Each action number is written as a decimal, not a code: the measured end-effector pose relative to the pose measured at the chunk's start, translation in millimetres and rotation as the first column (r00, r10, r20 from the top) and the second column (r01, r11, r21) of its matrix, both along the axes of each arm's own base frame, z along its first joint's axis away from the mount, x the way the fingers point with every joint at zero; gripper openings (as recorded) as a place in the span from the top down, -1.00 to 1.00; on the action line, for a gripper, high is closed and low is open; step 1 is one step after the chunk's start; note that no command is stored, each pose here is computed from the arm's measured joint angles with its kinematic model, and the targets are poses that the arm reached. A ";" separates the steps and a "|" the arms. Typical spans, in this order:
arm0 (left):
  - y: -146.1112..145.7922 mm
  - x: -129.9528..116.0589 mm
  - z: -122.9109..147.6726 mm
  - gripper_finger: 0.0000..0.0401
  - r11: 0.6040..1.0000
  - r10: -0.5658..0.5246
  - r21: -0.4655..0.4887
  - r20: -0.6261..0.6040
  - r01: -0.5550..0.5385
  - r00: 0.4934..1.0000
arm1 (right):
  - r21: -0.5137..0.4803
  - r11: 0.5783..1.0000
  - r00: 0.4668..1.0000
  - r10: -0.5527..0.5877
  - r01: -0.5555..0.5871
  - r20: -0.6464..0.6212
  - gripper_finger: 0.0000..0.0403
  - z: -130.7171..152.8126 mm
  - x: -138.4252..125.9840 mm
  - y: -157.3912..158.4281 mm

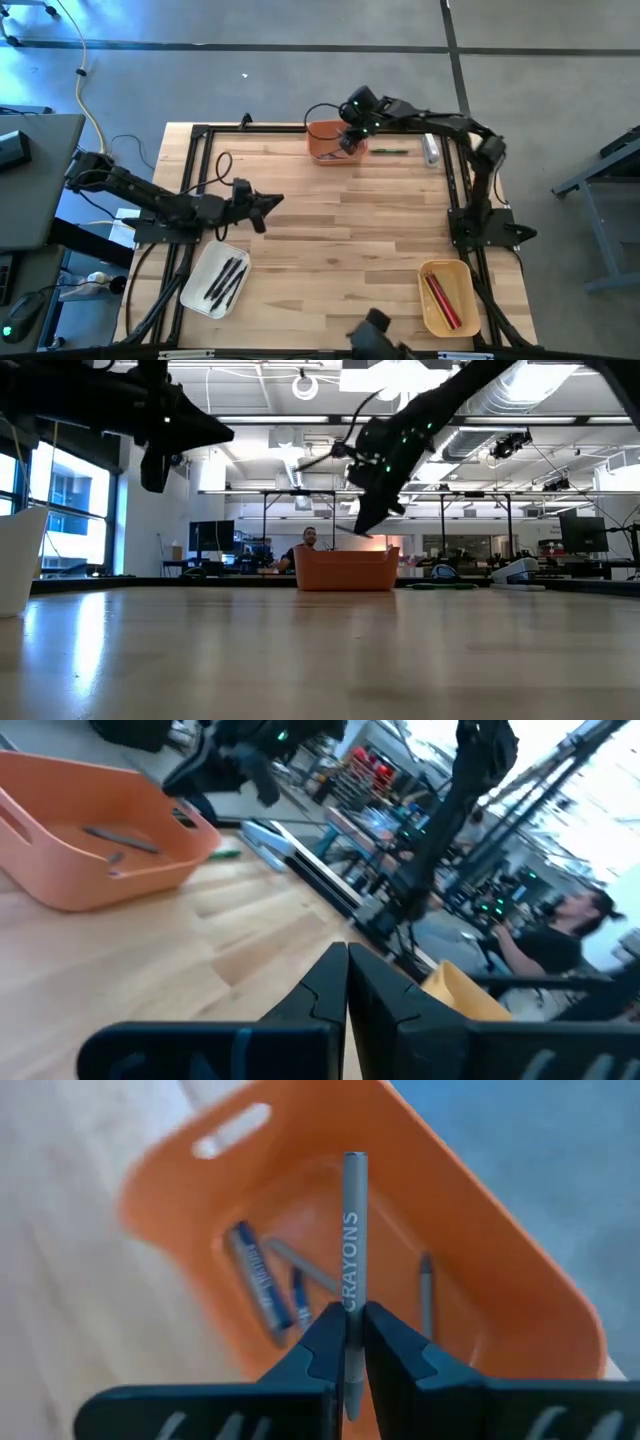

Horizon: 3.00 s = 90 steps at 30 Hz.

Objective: Sort crayons/erasers/pens/pencils in bins
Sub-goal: Put the gray crayon into the orange bin, then put the green pen into the white bin

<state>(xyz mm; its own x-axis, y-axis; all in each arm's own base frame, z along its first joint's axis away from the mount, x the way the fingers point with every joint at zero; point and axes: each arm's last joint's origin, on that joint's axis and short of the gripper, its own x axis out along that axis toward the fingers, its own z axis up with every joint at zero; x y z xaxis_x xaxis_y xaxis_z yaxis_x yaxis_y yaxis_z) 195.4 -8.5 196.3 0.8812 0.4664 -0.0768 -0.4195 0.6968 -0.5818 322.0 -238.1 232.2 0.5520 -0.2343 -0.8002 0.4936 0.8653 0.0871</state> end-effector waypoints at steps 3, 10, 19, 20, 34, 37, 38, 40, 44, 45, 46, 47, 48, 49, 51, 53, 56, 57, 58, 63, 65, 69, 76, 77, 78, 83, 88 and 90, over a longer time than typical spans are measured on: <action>6.2 0.2 -0.1 1.00 0.999 0.032 0.000 -0.001 -0.032 0.999 | 0.024 1.000 0.999 0.020 -0.019 -0.032 0.93 -15.9 8.2 -20.6; 16.0 -0.1 -1.4 1.00 0.997 0.082 0.002 -0.015 -0.082 0.997 | 0.073 0.994 0.984 0.092 -0.082 -0.150 0.93 -44.7 24.9 -44.2; 24.5 -0.6 -2.1 1.00 0.992 0.125 0.003 -0.022 -0.125 0.992 | 0.069 0.992 0.978 0.116 -0.105 -0.176 0.80 -49.1 35.2 -53.1; 25.4 -0.7 -2.2 1.00 0.992 0.129 0.003 -0.024 -0.129 0.991 | 0.069 0.992 0.977 0.117 -0.106 -0.176 0.75 -47.6 35.4 -53.2; 31.5 -1.5 -4.3 1.00 0.988 0.157 0.005 -0.046 -0.157 0.987 | 0.008 0.944 0.922 0.325 -0.331 -0.211 0.74 47.3 21.6 -45.9; 31.4 -1.5 -4.3 1.00 0.988 0.157 0.005 -0.047 -0.157 0.987 | 0.020 0.923 0.916 0.383 -0.383 -0.122 0.95 69.7 5.8 -42.4; 31.4 -1.5 -4.3 1.00 0.988 0.157 0.005 -0.046 -0.157 0.987 | 0.026 0.923 0.919 0.384 -0.383 -0.094 0.97 73.8 -0.9 -42.6; 31.4 -1.5 -4.3 1.00 0.988 0.157 0.007 -0.047 -0.156 0.987 | 0.024 0.932 0.927 0.362 -0.362 -0.093 0.95 78.2 -15.8 -42.0; 31.4 -1.6 -4.6 1.00 0.988 0.156 0.012 -0.053 -0.156 0.986 | 0.043 0.944 0.935 0.330 -0.327 -0.130 0.99 64.5 -45.5 -31.3; 31.4 -1.6 -4.7 1.00 0.988 0.156 0.012 -0.054 -0.156 0.986 | 0.046 0.946 0.936 0.323 -0.320 -0.136 0.99 59.4 -53.1 -26.1; 31.4 -1.6 -4.6 1.00 0.988 0.156 0.012 -0.053 -0.156 0.986 | 0.045 0.949 0.939 0.315 -0.311 -0.139 0.99 54.4 -62.3 -19.7; 31.4 -1.6 -4.7 1.00 0.988 0.156 0.012 -0.054 -0.156 0.986 | 0.047 0.952 0.940 0.307 -0.303 -0.147 1.00 48.2 -71.3 -13.1; 31.4 -1.6 -4.7 1.00 0.988 0.156 0.012 -0.054 -0.156 0.986 | 0.046 0.955 0.942 0.296 -0.292 -0.156 1.00 42.2 -80.8 -7.2; 31.4 -1.6 -4.7 1.00 0.988 0.156 0.011 -0.053 -0.156 0.986 | 0.053 0.958 0.944 0.287 -0.282 -0.163 1.00 35.4 -89.8 -1.0; 31.4 -1.6 -4.9 1.00 0.988 0.155 0.007 -0.053 -0.155 0.987 | 0.066 0.963 0.945 0.268 -0.260 -0.190 1.00 22.4 -104.6 10.1; 30.9 -1.2 -4.9 1.00 0.991 0.135 0.003 -0.053 -0.136 0.989 | 0.067 0.970 0.942 0.245 -0.236 -0.231 1.00 9.3 -113.7 17.2; 30.4 -0.9 -5.1 1.00 0.994 0.112 0.000 -0.054 -0.112 0.992 | 0.095 0.971 0.928 0.237 -0.218 -0.288 1.00 -12.4 -116.8 18.9; 30.2 -0.8 -5.2 1.00 0.995 0.104 -0.001 -0.056 -0.105 0.993 | 0.097 0.972 0.924 0.232 -0.213 -0.303 1.00 -18.3 -115.5 16.6; 30.1 -0.7 -5.5 1.00 0.995 0.100 -0.002 -0.059 -0.101 0.993 | 0.097 0.973 0.921 0.229 -0.208 -0.315 1.00 -23.6 -113.6 14.0; 29.6 -0.6 -6.3 1.00 0.997 0.082 -0.004 -0.067 -0.083 0.994 | 0.098 0.976 0.910 0.218 -0.196 -0.354 0.99 -35.1 -99.2 -3.3; 29.6 -0.6 -6.5 1.00 0.997 0.082 -0.004 -0.069 -0.083 0.994 | 0.086 0.969 0.898 0.246 -0.230 -0.364 0.95 -35.9 -92.9 -10.6; 29.6 -0.6 -6.6 1.00 0.997 0.082 -0.004 -0.071 -0.083 0.994 | 0.096 0.953 0.870 0.303 -0.288 -0.389 0.73 -40.5 -82.5 -22.3; 29.6 -0.6 -6.7 1.00 0.997 0.082 -0.004 -0.071 -0.083 0.994 | 0.144 0.937 0.818 0.349 -0.319 -0.457 0.20 -60.8 -73.5 -34.0; 29.6 -0.6 -6.7 1.00 0.997 0.082 -0.004 -0.071 -0.083 0.994 | 0.136 0.938 0.813 0.345 -0.319 -0.469 0.14 -62.2 -72.4 -35.8; 29.6 -0.6 -6.7 1.00 0.997 0.082 -0.004 -0.071 -0.083 0.994 | 0.125 0.939 0.808 0.341 -0.322 -0.480 0.09 -62.8 -71.4 -37.6; 29.7 -0.7 -6.9 1.00 0.997 0.083 -0.003 -0.074 -0.083 0.994 | 0.126 0.931 0.792 0.359 -0.343 -0.494 0.02 -72.9 -68.6 -41.8; 29.7 -0.7 -7.0 1.00 0.996 0.084 -0.003 -0.075 -0.084 0.994 | 0.136 0.926 0.775 0.371 -0.353 -0.512 0.07 -86.8 -66.1 -45.0; 29.7 -0.7 -7.0 1.00 0.996 0.084 -0.003 -0.075 -0.085 0.994 | 0.121 0.929 0.768 0.359 -0.350 -0.531 0.11 -87.7 -65.3 -45.6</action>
